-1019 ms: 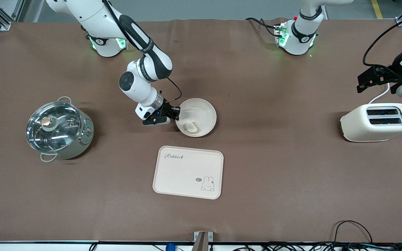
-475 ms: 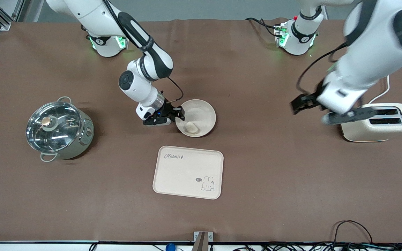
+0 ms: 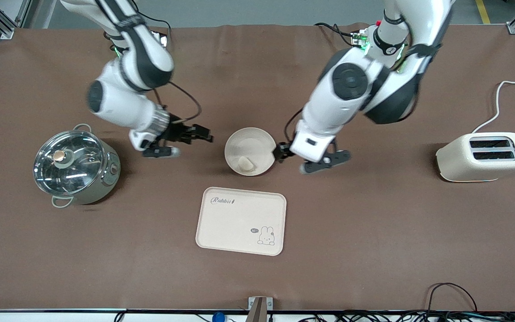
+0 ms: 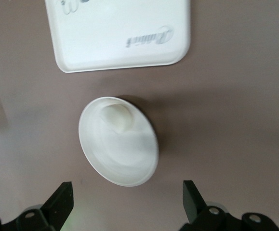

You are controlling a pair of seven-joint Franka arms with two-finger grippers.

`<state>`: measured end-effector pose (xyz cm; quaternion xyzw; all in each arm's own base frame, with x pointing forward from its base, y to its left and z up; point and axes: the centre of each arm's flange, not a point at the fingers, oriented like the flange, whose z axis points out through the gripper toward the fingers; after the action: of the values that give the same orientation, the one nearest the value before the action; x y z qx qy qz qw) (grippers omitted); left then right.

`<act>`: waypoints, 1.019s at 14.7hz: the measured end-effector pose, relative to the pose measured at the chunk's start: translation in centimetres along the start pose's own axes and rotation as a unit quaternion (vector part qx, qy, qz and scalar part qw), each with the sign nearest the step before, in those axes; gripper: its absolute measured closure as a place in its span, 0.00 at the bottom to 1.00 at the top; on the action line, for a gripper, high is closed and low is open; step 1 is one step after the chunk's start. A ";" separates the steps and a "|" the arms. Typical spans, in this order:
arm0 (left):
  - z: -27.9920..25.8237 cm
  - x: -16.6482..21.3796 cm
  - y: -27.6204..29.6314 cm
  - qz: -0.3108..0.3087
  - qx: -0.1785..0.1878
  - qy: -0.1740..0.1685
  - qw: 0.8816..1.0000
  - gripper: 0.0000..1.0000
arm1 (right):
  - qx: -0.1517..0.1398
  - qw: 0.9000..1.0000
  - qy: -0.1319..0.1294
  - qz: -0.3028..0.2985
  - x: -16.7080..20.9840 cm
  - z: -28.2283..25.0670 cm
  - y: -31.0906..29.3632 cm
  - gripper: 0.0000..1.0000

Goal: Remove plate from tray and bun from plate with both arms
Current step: 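Release the plate with the right gripper while the left gripper reaches the bun, then grasp the bun with the left gripper and lift it off the plate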

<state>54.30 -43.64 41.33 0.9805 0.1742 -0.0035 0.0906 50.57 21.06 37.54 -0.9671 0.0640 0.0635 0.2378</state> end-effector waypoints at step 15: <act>22.8 -8.8 4.2 -0.077 -0.012 0.035 0.996 0.07 | -0.238 0.970 0.026 -0.040 -1.2 -37.6 10.5 0.00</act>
<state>48.04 -54.57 19.94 0.9624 0.2528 0.0264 0.0961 51.24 -5.65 66.04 -0.9990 0.0141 0.0426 0.0013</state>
